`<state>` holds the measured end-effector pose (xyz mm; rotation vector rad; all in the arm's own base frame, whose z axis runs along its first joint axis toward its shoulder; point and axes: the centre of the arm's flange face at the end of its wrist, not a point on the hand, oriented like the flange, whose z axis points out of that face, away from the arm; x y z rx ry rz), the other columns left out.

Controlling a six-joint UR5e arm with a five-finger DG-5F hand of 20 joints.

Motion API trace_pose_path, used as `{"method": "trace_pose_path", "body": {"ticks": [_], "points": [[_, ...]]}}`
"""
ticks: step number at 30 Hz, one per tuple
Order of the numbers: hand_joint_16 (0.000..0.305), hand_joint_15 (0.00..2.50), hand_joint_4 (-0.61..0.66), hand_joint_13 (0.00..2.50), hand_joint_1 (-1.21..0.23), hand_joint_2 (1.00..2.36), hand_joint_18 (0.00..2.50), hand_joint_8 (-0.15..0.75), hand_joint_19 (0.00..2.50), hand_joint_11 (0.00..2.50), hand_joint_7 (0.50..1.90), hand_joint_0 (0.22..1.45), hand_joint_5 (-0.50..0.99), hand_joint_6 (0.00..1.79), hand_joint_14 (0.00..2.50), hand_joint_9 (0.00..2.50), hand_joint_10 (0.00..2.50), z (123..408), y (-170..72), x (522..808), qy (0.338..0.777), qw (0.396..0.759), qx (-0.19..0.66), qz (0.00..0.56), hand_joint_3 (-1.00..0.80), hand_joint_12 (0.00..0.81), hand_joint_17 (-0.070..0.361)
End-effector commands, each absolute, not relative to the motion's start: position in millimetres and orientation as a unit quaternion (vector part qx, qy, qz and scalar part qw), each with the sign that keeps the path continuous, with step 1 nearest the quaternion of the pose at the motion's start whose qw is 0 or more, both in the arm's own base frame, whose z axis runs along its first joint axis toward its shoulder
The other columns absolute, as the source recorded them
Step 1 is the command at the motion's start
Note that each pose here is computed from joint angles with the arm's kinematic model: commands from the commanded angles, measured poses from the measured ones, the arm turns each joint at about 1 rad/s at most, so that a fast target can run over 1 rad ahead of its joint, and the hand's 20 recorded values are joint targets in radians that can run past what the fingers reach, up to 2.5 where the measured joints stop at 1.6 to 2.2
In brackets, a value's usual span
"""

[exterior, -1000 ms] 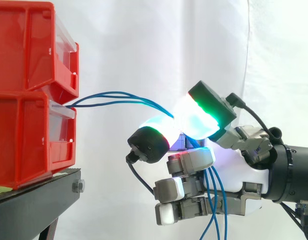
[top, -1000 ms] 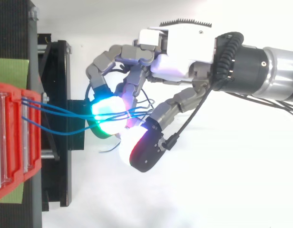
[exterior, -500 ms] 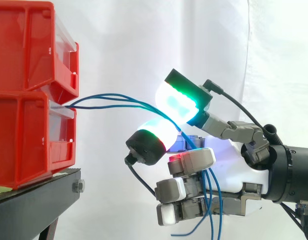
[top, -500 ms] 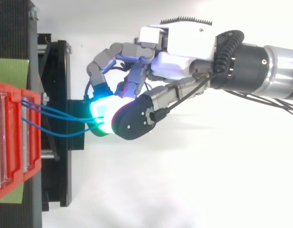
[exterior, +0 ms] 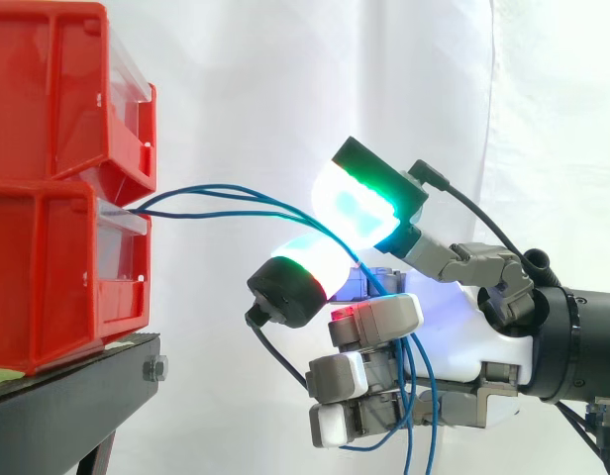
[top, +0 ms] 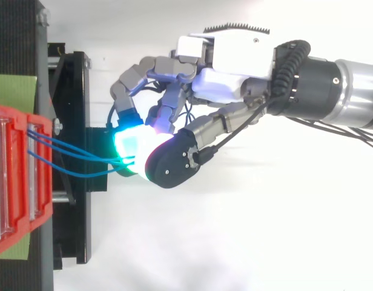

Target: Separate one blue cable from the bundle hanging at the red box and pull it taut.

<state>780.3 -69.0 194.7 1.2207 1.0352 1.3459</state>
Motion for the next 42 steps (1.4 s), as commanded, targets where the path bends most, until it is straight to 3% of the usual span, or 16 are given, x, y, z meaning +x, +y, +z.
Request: {"method": "trace_pose_path", "body": {"ticks": [1,8,14,16,19,30,34,37,42], "points": [[0.039,0.86,-0.01,1.07,-1.02,1.0,0.76,0.275,0.69,1.36,1.19,0.66,-0.1,0.93,0.03,1.34,0.01,194.7,-67.6,780.4,0.429,0.501,0.505,0.557,-0.5,0.332,0.088],[0.039,0.86,-0.04,1.07,-1.05,1.0,0.76,0.236,0.69,1.35,1.21,0.61,-0.09,0.92,0.02,1.37,0.02,194.7,-66.4,780.5,0.429,0.5,0.505,0.558,-0.5,0.327,0.087],[0.037,0.86,-0.1,1.08,-1.01,1.0,0.76,0.209,0.69,1.33,1.3,0.68,-0.09,0.91,0.03,1.39,0.02,194.7,-67.7,780.4,0.428,0.501,0.505,0.557,-0.5,0.32,0.083],[0.037,0.87,-0.09,1.08,-0.97,1.0,0.76,0.225,0.7,1.31,1.18,0.62,-0.09,0.92,0.03,1.4,0.02,194.7,-67.7,780.4,0.428,0.501,0.505,0.557,-0.5,0.326,0.084],[0.044,0.85,-0.03,1.11,-0.89,1.0,0.8,0.27,0.7,1.28,1.18,0.49,-0.09,0.9,0.02,1.42,0.01,194.7,-66.5,780.5,0.428,0.501,0.505,0.557,-0.5,0.362,0.099],[0.051,0.84,0.0,1.14,-0.75,1.0,0.85,0.303,0.68,1.25,1.06,0.44,-0.11,0.87,0.02,1.43,0.01,194.7,-66.7,780.5,0.428,0.501,0.506,0.557,-0.5,0.388,0.114],[0.043,0.87,-0.02,1.1,-0.72,1.0,0.78,0.256,0.72,1.26,1.12,0.57,-0.12,0.87,0.02,1.39,0.02,194.7,-65.3,780.6,0.429,0.5,0.505,0.558,-0.5,0.346,0.096],[0.042,0.87,-0.03,1.09,-0.78,1.0,0.77,0.253,0.72,1.29,1.17,0.64,-0.12,0.87,0.03,1.38,0.02,194.7,-65.3,780.6,0.429,0.501,0.505,0.557,-0.5,0.344,0.094],[0.041,0.85,-0.07,1.06,-0.9,1.01,0.76,0.278,0.69,1.3,1.11,0.74,-0.14,0.92,0.02,1.3,0.01,195.4,-65.4,781.0,0.428,0.501,0.505,0.558,-0.43,0.341,0.093]]}}
